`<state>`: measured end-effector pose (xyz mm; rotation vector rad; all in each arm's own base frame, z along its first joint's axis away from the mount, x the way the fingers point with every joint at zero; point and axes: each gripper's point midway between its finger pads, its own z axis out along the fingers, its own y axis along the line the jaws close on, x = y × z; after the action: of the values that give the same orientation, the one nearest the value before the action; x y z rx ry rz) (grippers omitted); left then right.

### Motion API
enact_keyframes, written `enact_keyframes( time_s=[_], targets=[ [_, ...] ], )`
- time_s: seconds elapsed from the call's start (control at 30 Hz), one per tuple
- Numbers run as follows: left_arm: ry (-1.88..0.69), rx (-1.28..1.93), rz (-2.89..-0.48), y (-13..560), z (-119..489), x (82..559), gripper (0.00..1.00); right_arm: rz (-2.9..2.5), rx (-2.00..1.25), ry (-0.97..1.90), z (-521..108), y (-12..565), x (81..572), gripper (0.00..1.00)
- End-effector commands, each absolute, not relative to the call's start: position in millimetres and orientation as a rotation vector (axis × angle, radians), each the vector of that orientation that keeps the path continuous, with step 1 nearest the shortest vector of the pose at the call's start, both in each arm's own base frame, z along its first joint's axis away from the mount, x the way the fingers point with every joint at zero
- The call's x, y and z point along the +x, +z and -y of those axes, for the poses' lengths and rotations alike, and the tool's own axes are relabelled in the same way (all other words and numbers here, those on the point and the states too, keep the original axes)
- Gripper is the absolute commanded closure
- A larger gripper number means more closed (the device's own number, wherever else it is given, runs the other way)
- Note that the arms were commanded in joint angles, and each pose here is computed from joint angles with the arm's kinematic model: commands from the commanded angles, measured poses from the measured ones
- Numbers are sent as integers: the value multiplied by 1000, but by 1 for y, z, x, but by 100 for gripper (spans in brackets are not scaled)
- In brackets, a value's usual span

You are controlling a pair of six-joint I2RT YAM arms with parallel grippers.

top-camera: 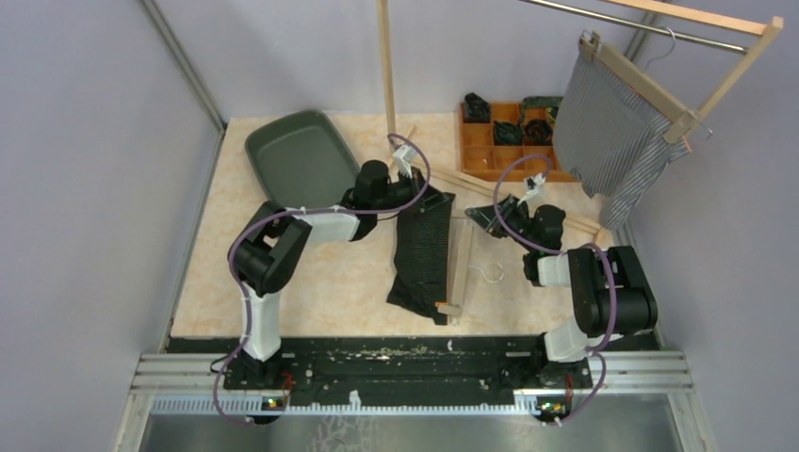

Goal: Clip the underwear to the hanger
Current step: Clamp the underwear onto the hanger.

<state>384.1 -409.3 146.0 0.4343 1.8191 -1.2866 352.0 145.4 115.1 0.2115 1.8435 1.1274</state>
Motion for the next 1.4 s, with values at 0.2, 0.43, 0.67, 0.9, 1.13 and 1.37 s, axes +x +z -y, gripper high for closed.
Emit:
enact_keyframes(
  time_s=[0.2, 0.43, 0.67, 0.9, 1.13, 1.37],
  targets=[
    [-1313, 429, -1743, 162, 411, 396, 100, -1740, 37, 1203, -164, 139, 346, 100],
    [-1320, 423, -1740, 162, 411, 398, 100, -1732, 20, 1218, -168, 141, 344, 100],
    [-1327, 389, -1725, 168, 399, 402, 100, -1730, 31, 1226, -168, 138, 341, 100],
    [-1326, 372, -1721, 169, 393, 406, 100, -1733, 21, 1233, -168, 134, 336, 100],
    [-1356, 373, -1715, 170, 395, 404, 100, -1733, 12, 1234, -169, 135, 335, 100],
    [-1366, 380, -1712, 171, 397, 403, 100, -1734, 10, 1236, -170, 134, 336, 100]
  ],
)
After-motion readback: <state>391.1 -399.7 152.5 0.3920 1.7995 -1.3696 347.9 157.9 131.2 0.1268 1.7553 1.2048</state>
